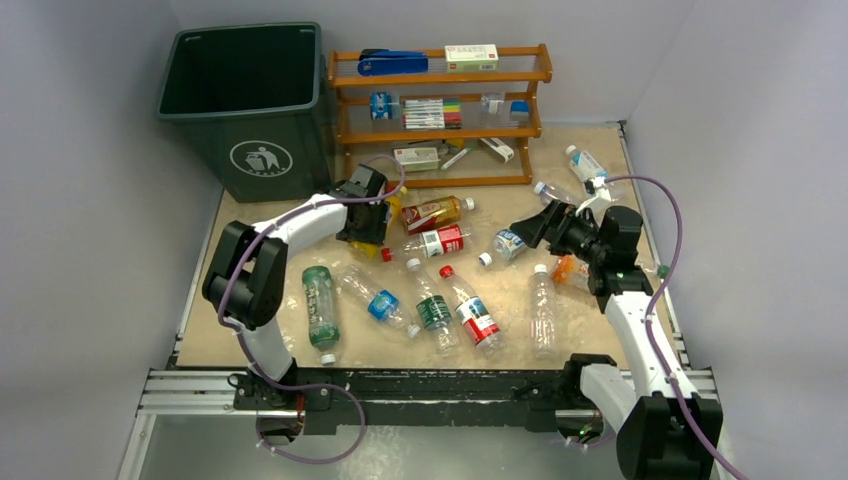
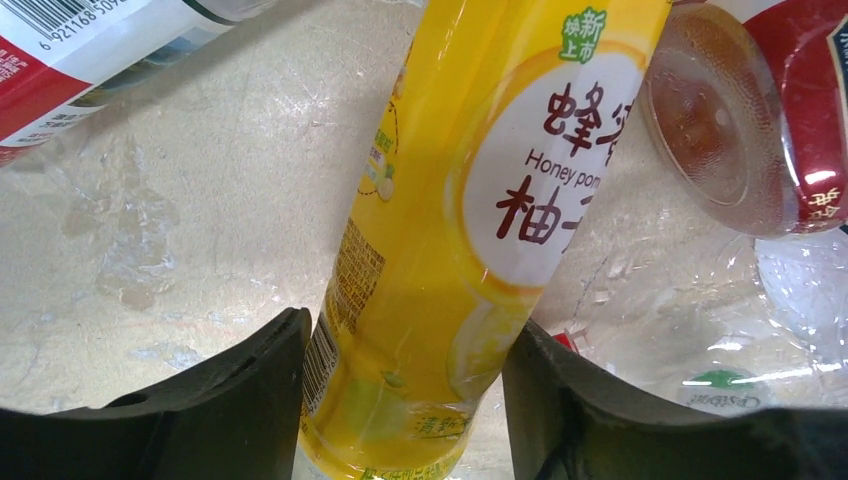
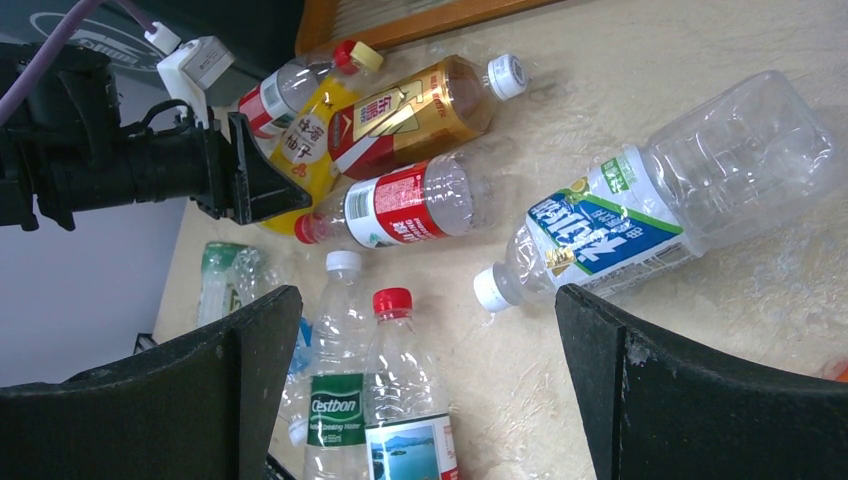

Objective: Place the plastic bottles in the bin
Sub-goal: Pick up the plastic bottle at the center of the board.

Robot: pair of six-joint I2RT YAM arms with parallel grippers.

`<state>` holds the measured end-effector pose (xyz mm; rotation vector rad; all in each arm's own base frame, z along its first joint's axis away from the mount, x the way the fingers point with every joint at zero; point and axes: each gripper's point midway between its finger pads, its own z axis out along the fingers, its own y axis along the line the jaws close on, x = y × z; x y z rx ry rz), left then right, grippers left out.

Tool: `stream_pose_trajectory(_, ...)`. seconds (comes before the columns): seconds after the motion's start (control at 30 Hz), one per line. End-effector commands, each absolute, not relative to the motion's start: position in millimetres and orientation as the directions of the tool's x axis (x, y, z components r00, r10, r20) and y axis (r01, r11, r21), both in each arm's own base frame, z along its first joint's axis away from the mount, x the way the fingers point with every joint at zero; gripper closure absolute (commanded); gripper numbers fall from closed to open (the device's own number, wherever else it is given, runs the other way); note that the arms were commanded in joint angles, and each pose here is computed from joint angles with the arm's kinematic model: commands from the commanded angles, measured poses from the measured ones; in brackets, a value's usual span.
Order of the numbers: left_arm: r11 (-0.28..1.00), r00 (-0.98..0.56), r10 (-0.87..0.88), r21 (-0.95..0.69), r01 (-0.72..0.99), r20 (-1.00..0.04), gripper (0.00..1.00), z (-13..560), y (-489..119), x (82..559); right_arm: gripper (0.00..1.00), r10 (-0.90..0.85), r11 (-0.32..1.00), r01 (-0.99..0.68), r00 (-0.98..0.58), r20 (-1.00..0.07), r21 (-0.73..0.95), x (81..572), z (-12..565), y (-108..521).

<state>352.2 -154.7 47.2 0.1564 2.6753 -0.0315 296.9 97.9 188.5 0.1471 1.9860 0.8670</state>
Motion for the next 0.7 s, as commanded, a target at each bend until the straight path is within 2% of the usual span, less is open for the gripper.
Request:
stream_pose_trajectory(0.0,0.993,-0.87,0.094,-0.018,0.117,-0.484,0.49,70.1,-161.4,356.0,0.0,0.422,0.731,-0.269,-0.544,-0.725,0.627,298.0,194.2,102.0)
stream_pose_trajectory(0.1,0.992,-0.858,0.088,-0.032,0.121,-0.506,0.52,84.9,-162.2,354.4,0.0,0.422,0.733,-0.268,-0.542,-0.727,0.626,297.1,193.9,101.7)
stream_pose_trajectory(0.67,0.973,-0.736,0.018,-0.157,0.169,-0.677,0.53,216.2,-172.7,352.4,0.0,0.431,0.726,-0.271,-0.538,-0.725,0.632,293.0,195.9,102.6)
